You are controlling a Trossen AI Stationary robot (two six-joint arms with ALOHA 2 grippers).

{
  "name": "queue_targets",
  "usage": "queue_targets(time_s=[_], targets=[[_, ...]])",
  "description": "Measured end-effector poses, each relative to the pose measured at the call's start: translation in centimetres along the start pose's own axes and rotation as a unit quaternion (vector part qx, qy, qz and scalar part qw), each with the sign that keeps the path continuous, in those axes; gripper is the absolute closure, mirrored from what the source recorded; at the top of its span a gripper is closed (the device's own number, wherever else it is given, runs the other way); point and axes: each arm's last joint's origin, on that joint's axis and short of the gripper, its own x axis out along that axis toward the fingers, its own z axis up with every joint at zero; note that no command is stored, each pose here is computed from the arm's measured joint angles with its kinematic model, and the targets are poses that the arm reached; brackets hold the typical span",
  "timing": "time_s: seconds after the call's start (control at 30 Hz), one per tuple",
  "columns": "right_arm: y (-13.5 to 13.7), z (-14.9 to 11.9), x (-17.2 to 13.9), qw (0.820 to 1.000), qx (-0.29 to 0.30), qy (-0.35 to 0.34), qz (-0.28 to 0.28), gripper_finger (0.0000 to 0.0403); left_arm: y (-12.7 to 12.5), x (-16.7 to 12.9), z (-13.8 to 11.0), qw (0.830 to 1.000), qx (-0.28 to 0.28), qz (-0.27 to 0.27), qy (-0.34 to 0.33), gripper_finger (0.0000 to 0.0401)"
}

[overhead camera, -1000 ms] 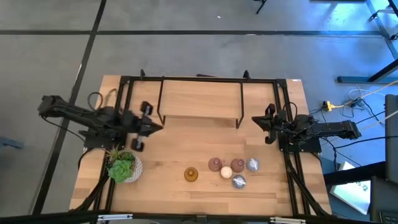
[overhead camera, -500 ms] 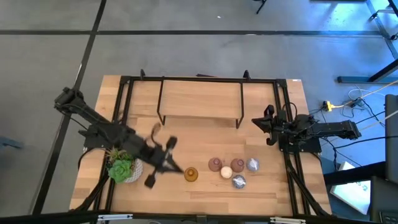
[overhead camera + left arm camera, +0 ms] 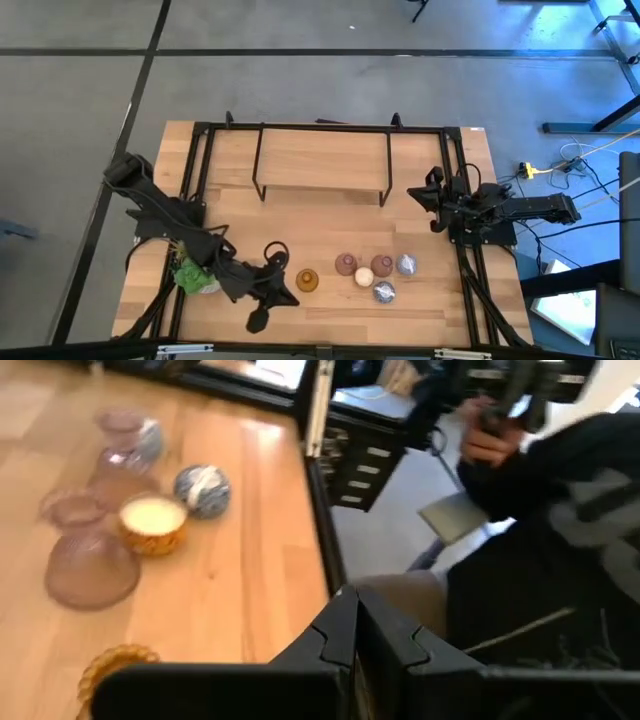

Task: Pick & Place candle stick holders
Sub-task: Put the light blue scented candle on the shelf

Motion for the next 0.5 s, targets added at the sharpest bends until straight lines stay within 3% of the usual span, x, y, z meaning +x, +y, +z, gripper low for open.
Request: queue_targets(time_s=[0.27,0.5], targets=[[0.1,0.2,0.0,0.998,0.061,-0.009,0.008,0.0398,1.7,0.7,0.9,0.998,0.030,0.042,-0.020,0.0399],[0.4,-0.3,0.0,0.994,0.059,0.034,0.080,0.0398,2.5,0.8,1.4,0.992,0.069,0.100,-0.045,0.0399]])
